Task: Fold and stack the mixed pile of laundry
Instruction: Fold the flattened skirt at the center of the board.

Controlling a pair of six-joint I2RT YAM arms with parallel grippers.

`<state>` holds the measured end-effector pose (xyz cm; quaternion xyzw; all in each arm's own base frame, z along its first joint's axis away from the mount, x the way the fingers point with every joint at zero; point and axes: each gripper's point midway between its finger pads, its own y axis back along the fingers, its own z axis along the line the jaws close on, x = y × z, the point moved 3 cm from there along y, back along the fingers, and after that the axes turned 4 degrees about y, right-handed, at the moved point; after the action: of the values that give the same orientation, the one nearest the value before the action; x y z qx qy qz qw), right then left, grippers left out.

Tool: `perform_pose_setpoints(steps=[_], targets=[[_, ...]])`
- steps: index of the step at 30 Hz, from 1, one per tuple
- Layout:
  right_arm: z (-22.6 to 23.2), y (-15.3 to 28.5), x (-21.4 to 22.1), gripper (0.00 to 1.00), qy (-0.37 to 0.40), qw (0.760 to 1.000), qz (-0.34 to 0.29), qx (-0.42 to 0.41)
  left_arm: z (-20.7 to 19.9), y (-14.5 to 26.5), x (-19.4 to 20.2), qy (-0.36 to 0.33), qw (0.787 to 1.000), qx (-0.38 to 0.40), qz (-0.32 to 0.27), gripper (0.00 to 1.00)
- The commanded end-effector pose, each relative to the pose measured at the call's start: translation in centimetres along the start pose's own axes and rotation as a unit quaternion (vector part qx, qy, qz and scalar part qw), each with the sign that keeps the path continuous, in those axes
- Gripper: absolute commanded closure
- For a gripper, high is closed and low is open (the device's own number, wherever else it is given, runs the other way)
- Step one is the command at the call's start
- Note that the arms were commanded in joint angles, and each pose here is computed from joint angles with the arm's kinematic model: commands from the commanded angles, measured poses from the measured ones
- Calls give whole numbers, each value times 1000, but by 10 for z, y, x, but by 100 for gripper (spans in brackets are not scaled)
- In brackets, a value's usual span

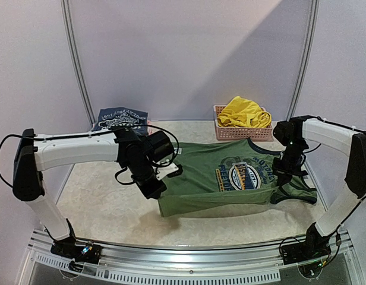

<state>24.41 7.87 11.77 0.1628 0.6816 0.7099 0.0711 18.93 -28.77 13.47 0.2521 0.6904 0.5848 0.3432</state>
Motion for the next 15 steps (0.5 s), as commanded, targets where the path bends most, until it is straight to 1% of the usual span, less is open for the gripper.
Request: perform_pose_setpoints(steps=[1,6,13,15], targets=[[13,5,-18,100,28,1000,-7,0,19,-6,-7,22,999,2,24,100],[22,4,-32,98,45,999,0,8,38,-13,-18,41,998,-9,42,100],[32,-9,-53,97,64,997,16,27,62,-19,-33,69,996,-19,57,100],[35,-11,-59,96,69,997,18,32,66,-25,-35,74,995,-20,70,100]])
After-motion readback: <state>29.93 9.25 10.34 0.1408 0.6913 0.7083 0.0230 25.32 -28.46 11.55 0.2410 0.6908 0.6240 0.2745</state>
